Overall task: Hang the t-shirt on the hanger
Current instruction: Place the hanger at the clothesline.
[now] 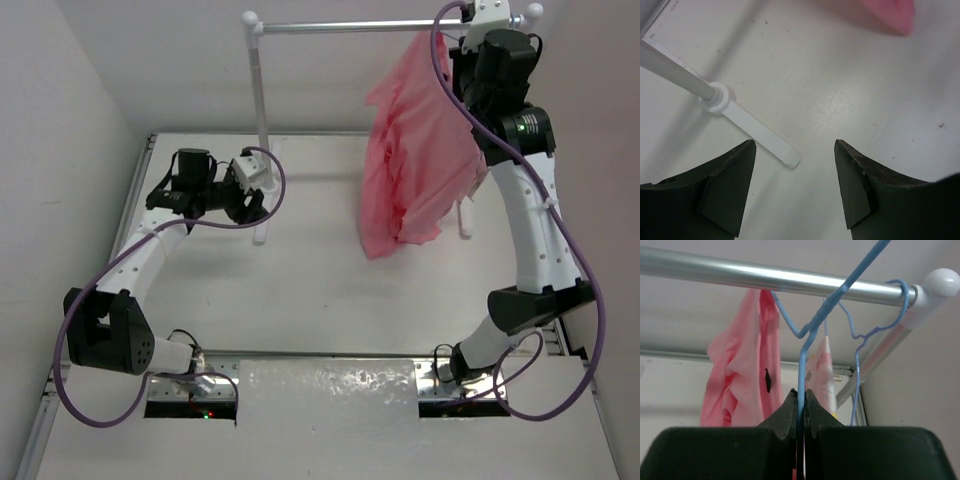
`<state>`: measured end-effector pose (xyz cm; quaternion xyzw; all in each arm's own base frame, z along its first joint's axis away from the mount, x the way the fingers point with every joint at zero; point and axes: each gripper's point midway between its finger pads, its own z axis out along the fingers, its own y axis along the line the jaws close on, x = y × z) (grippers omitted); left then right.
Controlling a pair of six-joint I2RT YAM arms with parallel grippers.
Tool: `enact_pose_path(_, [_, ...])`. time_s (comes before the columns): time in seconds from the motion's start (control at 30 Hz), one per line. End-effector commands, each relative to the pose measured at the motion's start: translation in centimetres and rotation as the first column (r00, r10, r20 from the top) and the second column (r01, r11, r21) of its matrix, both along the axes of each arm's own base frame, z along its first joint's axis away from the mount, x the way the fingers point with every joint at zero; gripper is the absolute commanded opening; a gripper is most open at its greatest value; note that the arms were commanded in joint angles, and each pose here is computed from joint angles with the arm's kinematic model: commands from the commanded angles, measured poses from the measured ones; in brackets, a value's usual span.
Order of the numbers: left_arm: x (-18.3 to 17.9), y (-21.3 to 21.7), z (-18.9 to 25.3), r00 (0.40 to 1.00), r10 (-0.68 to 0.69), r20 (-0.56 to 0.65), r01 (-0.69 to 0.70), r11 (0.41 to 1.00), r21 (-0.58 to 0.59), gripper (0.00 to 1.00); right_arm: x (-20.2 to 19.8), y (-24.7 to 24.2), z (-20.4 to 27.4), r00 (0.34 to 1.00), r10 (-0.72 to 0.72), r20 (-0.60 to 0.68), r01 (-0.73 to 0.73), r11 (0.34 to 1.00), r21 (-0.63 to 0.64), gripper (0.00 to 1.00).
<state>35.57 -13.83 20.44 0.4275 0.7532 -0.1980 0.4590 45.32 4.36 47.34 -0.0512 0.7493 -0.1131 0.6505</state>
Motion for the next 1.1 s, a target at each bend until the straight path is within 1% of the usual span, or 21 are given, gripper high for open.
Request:
enact_pose_path(0.0, [0.1, -0.3, 2.0, 0.996, -0.011, 0.089, 0.012, 1.000, -0.014, 0.61, 0.7, -1.0, 1.9, 0.995, -0.059, 0.076, 0.056, 0.997, 0.045, 0.00])
enact_pose_path(0.03, [0.1, -0.3, 2.0, 0.996, -0.012, 0.087, 0.013, 1.000, -0.014, 0.61, 1.3, -1.0, 2.3, 0.992, -0.061, 0.110, 0.056, 0.997, 0.053, 0.00])
enact_pose_path(0.23, [-0.3, -0.4, 1.8, 0.996, -0.023, 0.081, 0.024, 1.000, -0.019, 0.61, 4.3, -1.2, 0.7, 0.992, -0.067, 0.106, 0.064, 0.998, 0.027, 0.00])
enact_pose_path(0.33, [-0.4, -0.4, 1.7, 0.997, -0.025, 0.079, 0.026, 0.999, -0.018, 0.61, 5.4, -2.0, 0.3, 0.990, -0.088, 0.106, 0.085, 0.996, 0.039, 0.00])
enact_pose_path(0.43, [-0.5, -0.4, 1.6, 0.996, -0.027, 0.079, 0.028, 0.999, -0.015, 0.61, 6.7, -3.3, -1.3, 0.990, -0.121, 0.071, 0.118, 0.992, 0.038, 0.00])
enact_pose_path(0.53, [-0.7, -0.3, 1.5, 0.996, -0.031, 0.080, 0.031, 0.999, -0.009, 0.61, 7.7, -3.5, -4.4, 0.993, -0.120, -0.002, 0.120, 0.992, 0.026, 0.00])
enact_pose_path(0.6, [-0.7, -0.2, 1.3, 0.997, -0.027, 0.078, 0.028, 1.000, -0.003, 0.61, 7.7, -3.1, -5.8, 0.994, -0.100, -0.035, 0.101, 0.995, 0.025, 0.00])
enact_pose_path(0.63, [-0.8, -0.2, 1.2, 0.997, -0.026, 0.078, 0.026, 1.000, -0.002, 0.61, 7.8, -2.9, -7.7, 0.994, -0.087, -0.072, 0.089, 0.996, 0.022, 0.00])
enact_pose_path(0.7, [-0.8, -0.2, 0.8, 0.997, -0.027, 0.071, 0.027, 1.000, 0.000, 0.61, 6.9, -3.0, -8.0, 0.994, -0.084, -0.075, 0.087, 0.996, 0.028, 0.00])
enact_pose_path(0.73, [-1.0, -0.2, 0.6, 0.997, -0.028, 0.066, 0.028, 1.000, -0.002, 0.61, 6.7, -3.0, -9.6, 0.991, -0.088, -0.100, 0.091, 0.996, 0.023, 0.00])
enact_pose_path(0.77, [-0.9, -0.1, 0.6, 0.998, -0.025, 0.064, 0.025, 1.000, 0.000, 0.61, 6.2, -3.2, -9.8, 0.991, -0.091, -0.100, 0.094, 0.995, 0.022, 0.03])
enact_pose_path(0.8, [-1.0, -0.2, 0.4, 0.998, -0.026, 0.061, 0.026, 1.000, 0.000, 0.61, 5.1, -3.3, -8.8, 0.993, -0.092, -0.076, 0.095, 0.995, 0.027, 0.06])
enact_pose_path(0.83, [-1.0, -0.2, 0.4, 0.998, -0.026, 0.061, 0.026, 1.000, 0.000, 0.61, 4.8, -3.4, -9.7, 0.992, -0.095, -0.086, 0.098, 0.995, 0.024, 0.10])
enact_pose_path(0.87, [-1.0, -0.1, 0.3, 0.998, -0.026, 0.058, 0.026, 1.000, 0.002, 0.61, 4.3, -3.5, -9.7, 0.992, -0.094, -0.082, 0.096, 0.995, 0.026, 0.23])
enact_pose_path(0.93, [-1.1, -0.1, 0.2, 0.998, -0.022, 0.055, 0.022, 1.000, 0.004, 0.60, 2.5, -3.4, -8.9, 0.995, -0.079, -0.058, 0.081, 0.996, 0.034, 0.37])
enact_pose_path(0.97, [-1.1, 0.0, 0.2, 0.998, -0.020, 0.057, 0.020, 1.000, 0.007, 0.60, 1.9, -3.3, -8.6, 0.997, -0.064, -0.049, 0.066, 0.997, 0.041, 0.47])
enact_pose_path(1.03, [-1.1, 0.1, 0.1, 0.998, -0.015, 0.053, 0.015, 1.000, 0.008, 0.60, 0.0, -3.0, -7.8, 0.999, -0.036, -0.029, 0.038, 0.998, 0.050, 0.55])
enact_pose_path(1.07, [-1.1, 0.1, -0.1, 0.999, -0.011, 0.048, 0.010, 1.000, 0.011, 0.60, -0.7, -2.8, -7.6, 0.999, -0.026, -0.019, 0.028, 0.996, 0.082, 0.62])
